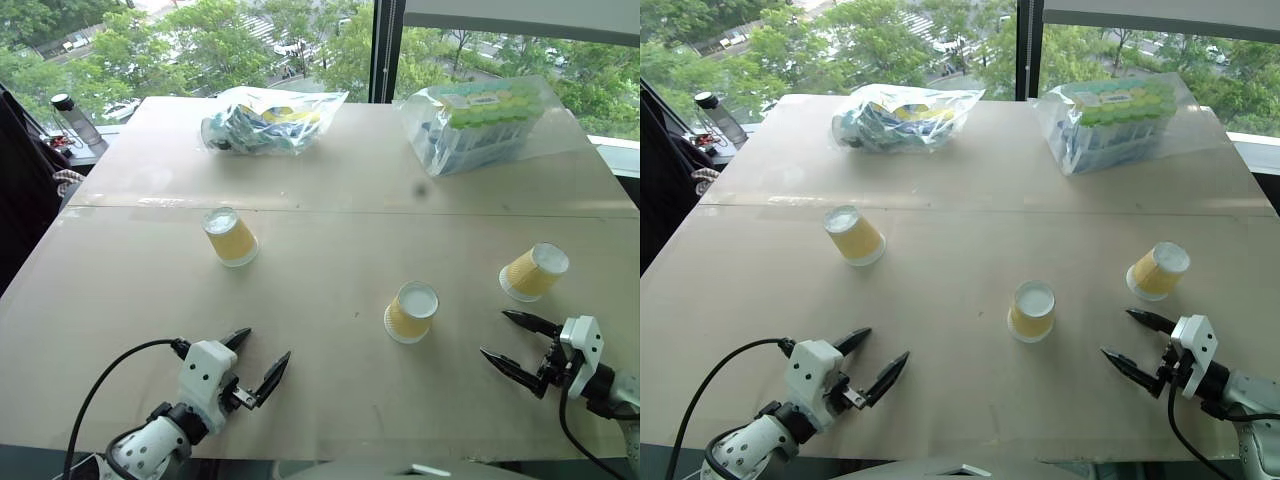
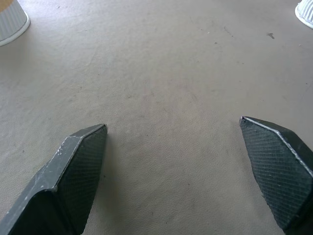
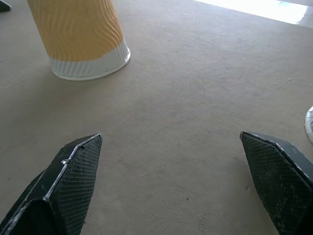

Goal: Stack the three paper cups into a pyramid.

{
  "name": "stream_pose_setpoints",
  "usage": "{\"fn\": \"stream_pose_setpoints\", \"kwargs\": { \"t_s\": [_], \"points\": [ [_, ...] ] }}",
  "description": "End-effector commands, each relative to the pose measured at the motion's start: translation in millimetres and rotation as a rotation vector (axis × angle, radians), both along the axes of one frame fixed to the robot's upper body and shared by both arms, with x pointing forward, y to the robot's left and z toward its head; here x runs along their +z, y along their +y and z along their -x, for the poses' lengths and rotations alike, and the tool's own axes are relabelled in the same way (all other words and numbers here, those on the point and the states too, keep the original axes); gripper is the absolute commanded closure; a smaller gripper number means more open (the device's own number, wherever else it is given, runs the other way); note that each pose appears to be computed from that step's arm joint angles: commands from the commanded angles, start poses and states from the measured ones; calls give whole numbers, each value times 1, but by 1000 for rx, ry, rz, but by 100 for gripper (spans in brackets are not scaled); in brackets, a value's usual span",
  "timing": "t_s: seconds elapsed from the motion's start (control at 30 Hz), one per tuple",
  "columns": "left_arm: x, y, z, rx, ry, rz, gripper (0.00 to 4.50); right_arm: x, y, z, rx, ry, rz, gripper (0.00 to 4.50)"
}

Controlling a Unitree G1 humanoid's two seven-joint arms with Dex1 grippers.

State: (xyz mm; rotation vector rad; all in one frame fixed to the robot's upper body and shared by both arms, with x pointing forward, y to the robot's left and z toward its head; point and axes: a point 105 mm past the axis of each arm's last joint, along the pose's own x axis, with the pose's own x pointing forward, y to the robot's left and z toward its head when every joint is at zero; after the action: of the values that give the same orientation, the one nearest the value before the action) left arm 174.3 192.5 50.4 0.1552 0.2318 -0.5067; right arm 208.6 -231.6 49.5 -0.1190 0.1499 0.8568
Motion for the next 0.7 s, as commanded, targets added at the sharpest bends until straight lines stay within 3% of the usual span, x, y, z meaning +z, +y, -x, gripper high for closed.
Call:
{"fn": "stream_pose_setpoints", "kwargs": {
  "t_s": [0.03, 0.7],
  "points": [
    [9, -5, -3, -37, -44, 5, 4, 12, -3, -1, 8, -41, 9, 0],
    [16, -8, -7, -98, -70, 11, 4, 12, 4, 6, 78, -30, 22, 0]
  ]
}}
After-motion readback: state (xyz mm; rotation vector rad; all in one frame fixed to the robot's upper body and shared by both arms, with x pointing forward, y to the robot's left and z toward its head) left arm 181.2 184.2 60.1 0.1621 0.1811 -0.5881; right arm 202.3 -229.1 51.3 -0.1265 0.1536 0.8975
